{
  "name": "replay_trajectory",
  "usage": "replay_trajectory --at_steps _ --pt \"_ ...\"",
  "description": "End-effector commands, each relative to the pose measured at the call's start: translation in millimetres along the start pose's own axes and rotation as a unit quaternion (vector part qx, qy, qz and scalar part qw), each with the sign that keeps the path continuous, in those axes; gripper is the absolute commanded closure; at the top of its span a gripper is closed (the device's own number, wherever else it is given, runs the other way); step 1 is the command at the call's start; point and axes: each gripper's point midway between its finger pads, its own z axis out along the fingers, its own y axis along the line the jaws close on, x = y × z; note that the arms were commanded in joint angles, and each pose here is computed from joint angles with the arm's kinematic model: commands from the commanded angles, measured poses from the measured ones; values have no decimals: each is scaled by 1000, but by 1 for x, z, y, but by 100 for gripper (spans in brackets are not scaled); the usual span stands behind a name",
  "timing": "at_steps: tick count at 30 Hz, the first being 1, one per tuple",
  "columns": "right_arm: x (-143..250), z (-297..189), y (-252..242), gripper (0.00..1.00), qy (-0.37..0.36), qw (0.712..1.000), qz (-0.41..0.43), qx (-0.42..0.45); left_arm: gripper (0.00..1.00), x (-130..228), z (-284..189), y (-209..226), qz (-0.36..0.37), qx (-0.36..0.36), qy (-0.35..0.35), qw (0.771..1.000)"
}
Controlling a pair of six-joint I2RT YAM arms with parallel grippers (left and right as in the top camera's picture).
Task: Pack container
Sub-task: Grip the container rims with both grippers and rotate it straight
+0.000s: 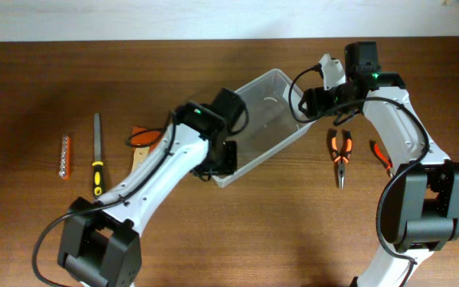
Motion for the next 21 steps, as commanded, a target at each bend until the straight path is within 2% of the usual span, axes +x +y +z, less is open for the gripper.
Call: replay_trajectory --at_steps 1,4,8,9,12,14,21 --pt "-10 -6 6 43 -8 1000 7 -9 74 6 4 -3 65 -33 -10 997" --pt "-21 -21 10 46 -19 1000 4 -9 81 2 -4 -1 85 -65 -41 993" --pt "-37 -45 18 53 -30 1000 -1 -8 95 5 -14 -10 122 -60 -59 989" --pt "-39 -50 20 60 -31 999 -1 -10 98 6 -16 -13 135 -57 -63 987" --pt "-41 -59 28 85 -26 999 0 -22 98 13 -17 -25 190 -53 -65 978" --pt "-36 -58 32 94 -17 1000 0 -26 98 20 -17 -35 217 -48 -62 973" --pt "-19 -43 48 96 26 999 -5 -35 98 35 -15 -66 272 -31 -76 959"
